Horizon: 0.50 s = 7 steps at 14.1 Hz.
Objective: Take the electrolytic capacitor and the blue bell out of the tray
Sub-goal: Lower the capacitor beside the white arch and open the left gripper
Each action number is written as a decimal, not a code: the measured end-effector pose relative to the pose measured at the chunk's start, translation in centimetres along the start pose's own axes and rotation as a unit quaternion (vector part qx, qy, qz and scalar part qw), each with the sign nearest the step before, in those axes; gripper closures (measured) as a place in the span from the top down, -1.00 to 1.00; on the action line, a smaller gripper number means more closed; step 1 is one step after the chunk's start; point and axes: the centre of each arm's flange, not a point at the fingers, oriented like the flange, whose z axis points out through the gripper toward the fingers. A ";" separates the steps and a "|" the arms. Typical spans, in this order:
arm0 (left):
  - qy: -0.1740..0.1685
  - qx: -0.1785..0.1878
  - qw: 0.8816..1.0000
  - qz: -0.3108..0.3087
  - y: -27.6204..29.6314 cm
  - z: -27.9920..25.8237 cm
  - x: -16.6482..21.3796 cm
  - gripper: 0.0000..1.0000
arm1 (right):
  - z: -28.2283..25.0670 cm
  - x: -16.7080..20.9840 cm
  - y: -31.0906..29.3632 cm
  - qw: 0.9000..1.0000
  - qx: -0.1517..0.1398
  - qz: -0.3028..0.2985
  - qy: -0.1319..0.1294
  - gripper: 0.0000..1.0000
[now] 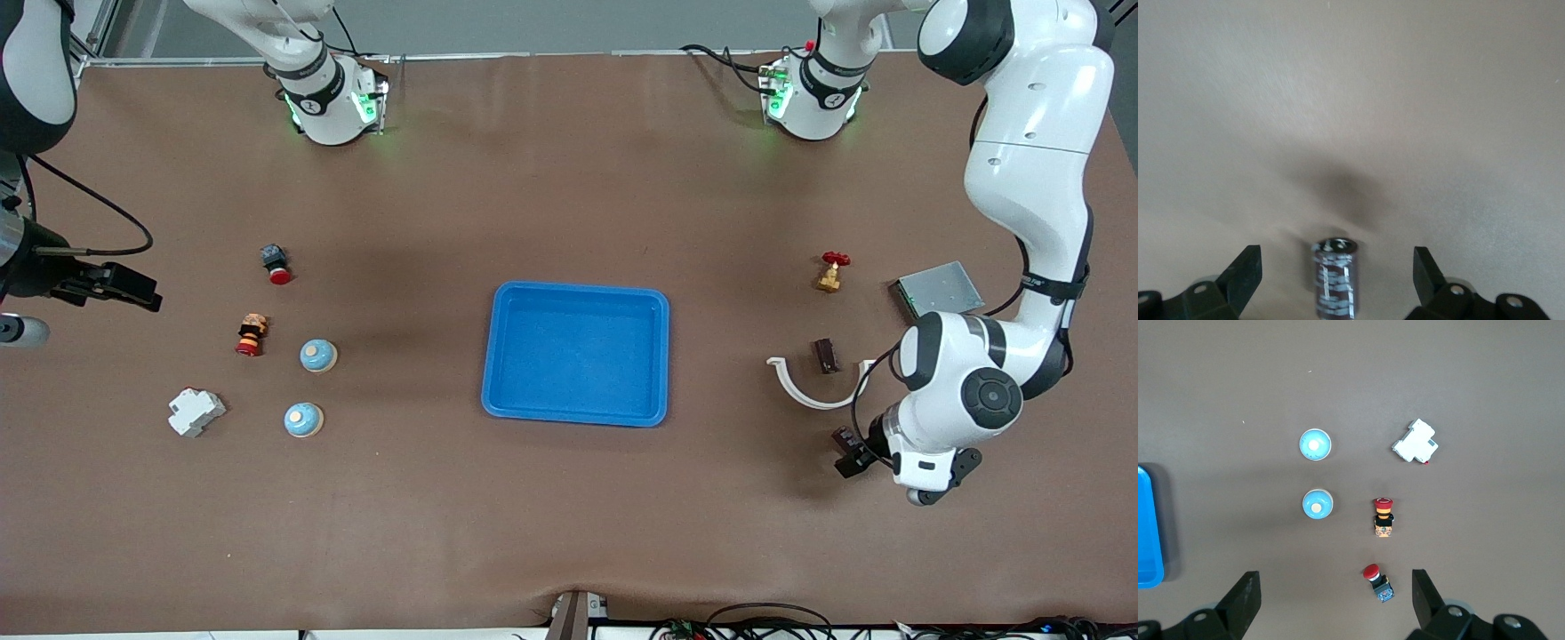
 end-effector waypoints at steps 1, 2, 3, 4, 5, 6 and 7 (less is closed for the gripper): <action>0.005 0.000 1.000 0.023 -1.0 -0.6 0.9 1.00 | 0.0 0.0 0.0 1.000 0.000 0.001 0.000 1.00; 0.012 0.000 0.999 0.052 -2.5 -1.4 2.1 1.00 | 0.0 0.0 0.0 1.000 0.004 0.003 -0.001 1.00; 0.018 0.001 0.996 0.083 -4.5 -2.3 3.5 1.00 | -0.1 -0.1 0.0 1.000 0.008 0.005 0.000 1.00; 0.021 0.004 0.994 0.110 -6.8 -3.1 5.0 1.00 | -0.2 -0.1 0.1 1.000 0.011 0.007 0.001 1.00; 0.019 0.011 0.991 0.134 -9.2 -4.1 6.2 1.00 | -0.3 -0.2 0.2 1.000 0.013 0.009 0.002 1.00; 0.013 0.019 0.987 0.158 -11.1 -5.3 7.0 1.00 | -0.4 -0.3 0.3 1.000 0.015 0.009 0.002 1.00; 0.009 0.027 0.984 0.178 -12.3 -6.9 7.5 1.00 | -0.4 -0.3 0.3 1.000 0.016 0.010 0.002 1.00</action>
